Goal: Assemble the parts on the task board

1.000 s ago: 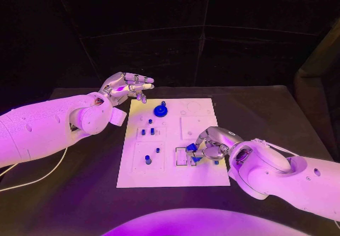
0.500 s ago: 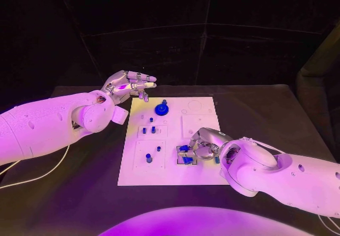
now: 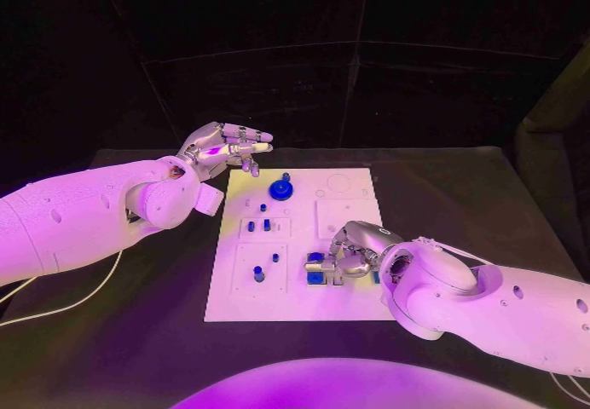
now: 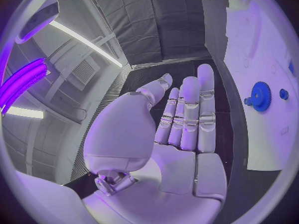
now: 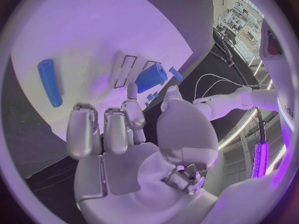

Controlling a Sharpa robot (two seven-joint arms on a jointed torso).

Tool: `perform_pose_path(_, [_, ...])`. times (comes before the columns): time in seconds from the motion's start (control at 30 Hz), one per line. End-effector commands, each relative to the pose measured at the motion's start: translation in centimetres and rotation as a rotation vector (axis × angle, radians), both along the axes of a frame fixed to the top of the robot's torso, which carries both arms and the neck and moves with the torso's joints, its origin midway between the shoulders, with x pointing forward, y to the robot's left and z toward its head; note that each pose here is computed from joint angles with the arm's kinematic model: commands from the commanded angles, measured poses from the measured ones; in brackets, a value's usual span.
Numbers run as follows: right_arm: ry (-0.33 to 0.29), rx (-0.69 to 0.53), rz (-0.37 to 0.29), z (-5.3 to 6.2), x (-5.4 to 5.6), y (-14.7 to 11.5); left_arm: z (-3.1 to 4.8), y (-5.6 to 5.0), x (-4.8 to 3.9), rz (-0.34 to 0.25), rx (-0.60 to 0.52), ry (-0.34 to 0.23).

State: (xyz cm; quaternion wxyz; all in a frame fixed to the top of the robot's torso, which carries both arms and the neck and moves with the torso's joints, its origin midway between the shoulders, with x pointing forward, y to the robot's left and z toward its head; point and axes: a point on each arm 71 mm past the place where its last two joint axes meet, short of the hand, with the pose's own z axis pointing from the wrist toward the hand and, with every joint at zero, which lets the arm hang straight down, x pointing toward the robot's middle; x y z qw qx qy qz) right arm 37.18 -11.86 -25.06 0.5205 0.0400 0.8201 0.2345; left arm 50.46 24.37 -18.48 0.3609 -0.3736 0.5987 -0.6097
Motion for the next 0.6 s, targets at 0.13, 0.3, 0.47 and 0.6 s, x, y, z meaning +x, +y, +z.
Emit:
perform_pose_path(0.13, [-0.043,-0.029,0.009,0.31,0.06,0.02,0.12,-0.15,-0.01,-0.013,-0.008,0.0])
perform_pose_path(0.3, [-0.058,-0.009,0.04,0.59,-0.21,-0.02,0.11,-0.09,-0.01,-0.012,-0.007,0.0])
perform_pose_path(0.47, [-0.059,-0.004,0.067,0.72,-0.44,-0.11,0.1,-0.06,0.0,-0.012,-0.007,0.0])
perform_pose_path(0.6, [-0.064,-0.016,0.076,0.68,-0.41,-0.17,0.09,-0.09,0.02,-0.013,-0.007,0.001])
